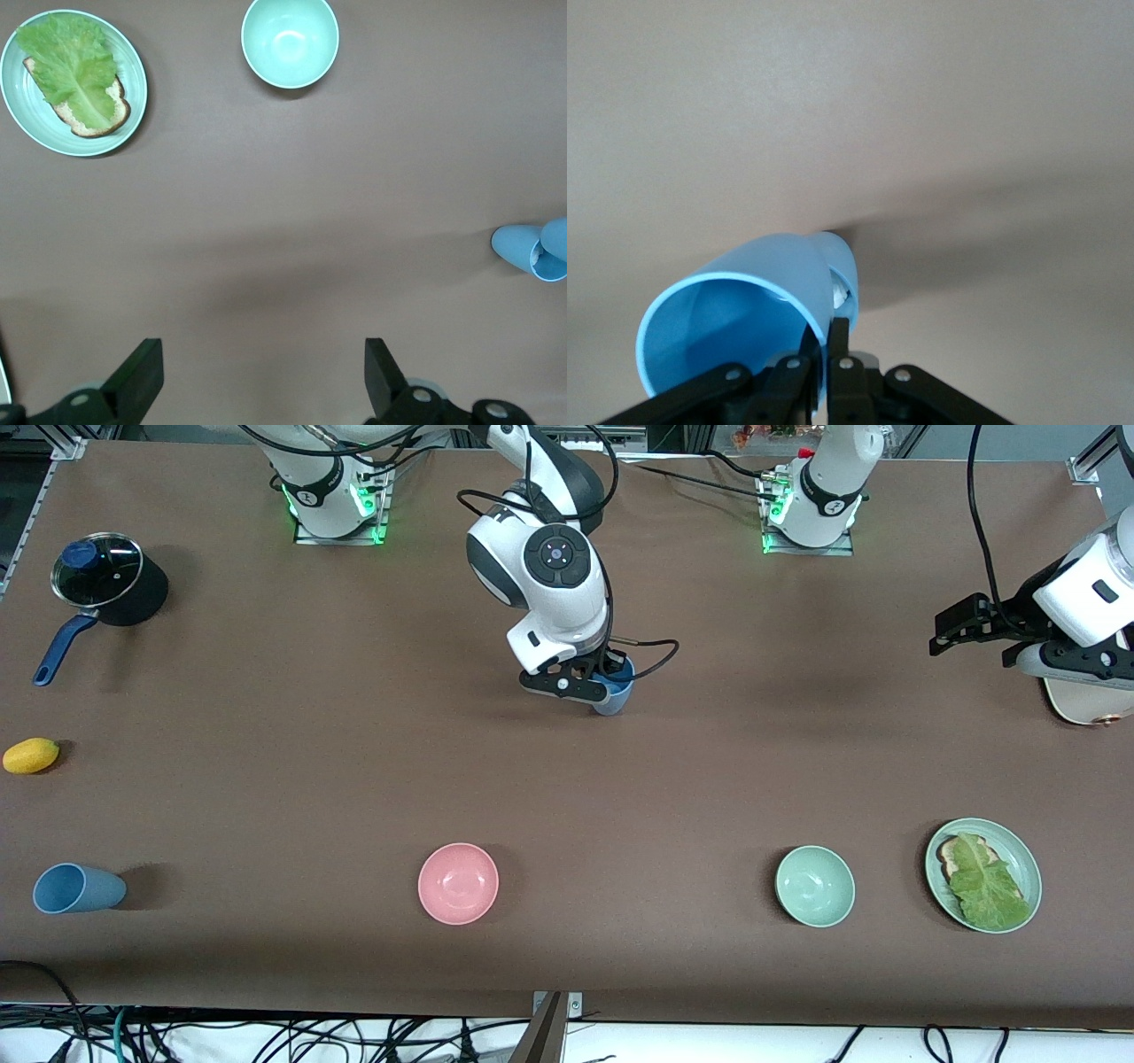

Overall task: Stack blue cups with both arms
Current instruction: 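Lower the blue cup into the tissue cup and open the right gripper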

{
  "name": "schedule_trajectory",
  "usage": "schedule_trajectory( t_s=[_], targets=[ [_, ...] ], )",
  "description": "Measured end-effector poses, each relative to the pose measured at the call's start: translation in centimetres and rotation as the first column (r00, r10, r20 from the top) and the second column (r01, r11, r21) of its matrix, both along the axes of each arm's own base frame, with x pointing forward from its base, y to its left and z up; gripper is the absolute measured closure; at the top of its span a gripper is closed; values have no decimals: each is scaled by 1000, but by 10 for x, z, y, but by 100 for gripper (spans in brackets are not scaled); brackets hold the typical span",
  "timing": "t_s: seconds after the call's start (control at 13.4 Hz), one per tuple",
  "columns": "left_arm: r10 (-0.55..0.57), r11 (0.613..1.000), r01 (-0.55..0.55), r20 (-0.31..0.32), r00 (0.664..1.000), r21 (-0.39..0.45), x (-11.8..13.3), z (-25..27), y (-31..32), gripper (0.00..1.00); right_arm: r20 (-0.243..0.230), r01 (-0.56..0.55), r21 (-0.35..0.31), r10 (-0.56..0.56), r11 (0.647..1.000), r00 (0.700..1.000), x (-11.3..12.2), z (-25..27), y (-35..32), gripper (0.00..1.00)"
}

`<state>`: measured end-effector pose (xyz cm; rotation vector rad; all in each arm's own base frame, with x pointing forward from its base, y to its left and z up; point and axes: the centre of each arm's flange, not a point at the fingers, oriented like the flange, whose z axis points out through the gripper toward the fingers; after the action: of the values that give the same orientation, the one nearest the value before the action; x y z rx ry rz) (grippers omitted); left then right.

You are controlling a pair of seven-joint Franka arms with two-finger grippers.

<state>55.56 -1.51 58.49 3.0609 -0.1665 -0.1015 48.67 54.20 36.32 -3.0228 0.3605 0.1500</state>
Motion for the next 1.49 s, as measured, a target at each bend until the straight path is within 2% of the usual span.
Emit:
schedule_trajectory(
  t_s=[0.22,1.49],
  targets=[
    [2,1000,-2,1,1000,0,0,0,1,0,-36,7,0,-7,1000,999,-3,0,0,96],
    [28,1000,-28,-2,1000,0,2,-1,15,0,-65,34,-19,-35,999,997,-13,-5,6,96]
  ],
)
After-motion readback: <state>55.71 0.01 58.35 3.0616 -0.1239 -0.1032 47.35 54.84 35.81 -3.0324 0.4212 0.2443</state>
